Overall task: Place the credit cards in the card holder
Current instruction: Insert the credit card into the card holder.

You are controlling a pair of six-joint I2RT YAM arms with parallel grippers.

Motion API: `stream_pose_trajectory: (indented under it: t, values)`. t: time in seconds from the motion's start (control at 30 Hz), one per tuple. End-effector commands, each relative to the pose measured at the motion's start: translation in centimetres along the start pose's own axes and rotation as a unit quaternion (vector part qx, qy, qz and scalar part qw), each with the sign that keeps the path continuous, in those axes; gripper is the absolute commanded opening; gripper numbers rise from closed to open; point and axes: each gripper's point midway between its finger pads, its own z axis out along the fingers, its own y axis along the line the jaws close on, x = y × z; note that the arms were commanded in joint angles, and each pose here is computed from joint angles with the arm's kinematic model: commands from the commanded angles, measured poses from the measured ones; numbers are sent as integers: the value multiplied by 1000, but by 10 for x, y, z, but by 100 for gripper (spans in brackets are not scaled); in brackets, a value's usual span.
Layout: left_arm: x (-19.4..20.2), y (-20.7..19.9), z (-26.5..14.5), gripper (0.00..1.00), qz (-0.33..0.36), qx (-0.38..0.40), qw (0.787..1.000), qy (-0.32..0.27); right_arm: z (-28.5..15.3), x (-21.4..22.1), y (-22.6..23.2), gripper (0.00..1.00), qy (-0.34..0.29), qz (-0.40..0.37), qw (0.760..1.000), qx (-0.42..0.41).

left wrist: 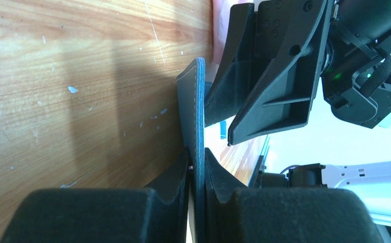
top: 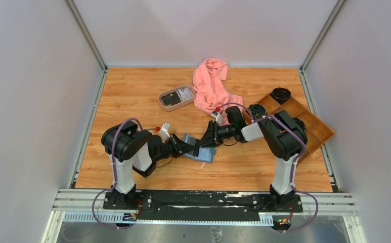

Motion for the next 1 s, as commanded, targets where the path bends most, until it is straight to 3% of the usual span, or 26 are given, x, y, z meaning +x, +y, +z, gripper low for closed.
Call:
stream_pose_trajectory:
  t: [0.0, 0.4, 0.97]
  values:
    - [1, -14, 5, 14, 17, 34, 999, 6, 11, 4, 1, 43, 5, 16, 1000, -11]
    - [5, -12, 4, 27, 17, 32, 999, 14, 21, 10, 4, 42, 19, 22, 999, -22]
    - [6, -6, 2, 28, 10, 22, 1000, 12, 30, 10, 22, 40, 21, 47, 996, -67]
